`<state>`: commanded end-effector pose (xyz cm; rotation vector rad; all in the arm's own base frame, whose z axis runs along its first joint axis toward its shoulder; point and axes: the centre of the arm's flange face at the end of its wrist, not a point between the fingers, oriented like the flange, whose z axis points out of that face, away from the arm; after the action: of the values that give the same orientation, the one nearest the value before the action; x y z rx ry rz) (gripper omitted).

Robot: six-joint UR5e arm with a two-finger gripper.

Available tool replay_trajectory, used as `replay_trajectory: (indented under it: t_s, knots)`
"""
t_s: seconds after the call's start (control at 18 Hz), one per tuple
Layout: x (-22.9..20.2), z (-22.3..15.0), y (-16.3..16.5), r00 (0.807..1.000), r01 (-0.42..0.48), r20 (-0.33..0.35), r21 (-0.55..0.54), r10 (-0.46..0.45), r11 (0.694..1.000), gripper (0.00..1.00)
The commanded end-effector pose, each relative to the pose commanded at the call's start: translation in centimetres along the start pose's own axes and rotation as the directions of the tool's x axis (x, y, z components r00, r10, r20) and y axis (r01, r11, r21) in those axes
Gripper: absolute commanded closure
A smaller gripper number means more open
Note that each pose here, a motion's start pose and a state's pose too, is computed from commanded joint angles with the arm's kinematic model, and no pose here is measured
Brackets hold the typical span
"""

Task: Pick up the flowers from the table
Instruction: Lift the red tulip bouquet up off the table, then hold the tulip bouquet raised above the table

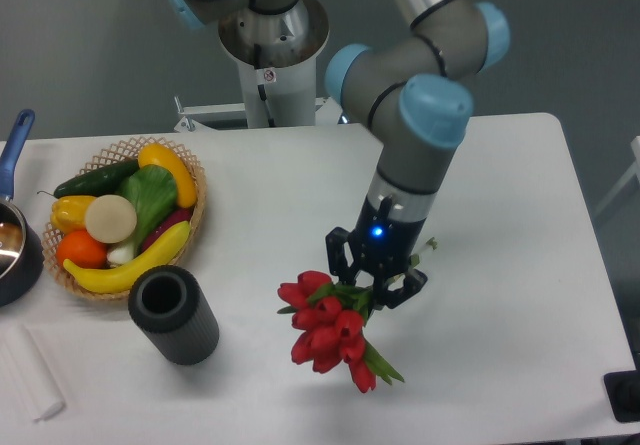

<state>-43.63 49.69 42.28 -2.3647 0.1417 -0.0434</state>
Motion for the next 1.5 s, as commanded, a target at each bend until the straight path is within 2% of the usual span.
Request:
replay_trajectory:
  t_s: [0.33,0.56,0.83,1.5]
  knots:
    - [1.0,-4.8,-3.0,0.999,-0.009,-0.04,0.193,0.017,0.981,0.6]
    - [1.0,-8.6,-3.2,0.998,0.037,-0.057,0.293,-0.021,0.955,0.6]
    - [0.2,-10.1,-2.4,0.997,0.061,-0.069,0.343,-0.039,0.937,0.6]
    - [0.3,-10.0,-2.6,0.997,0.057,-0.073,0.347,-0.034,0.936,0.6]
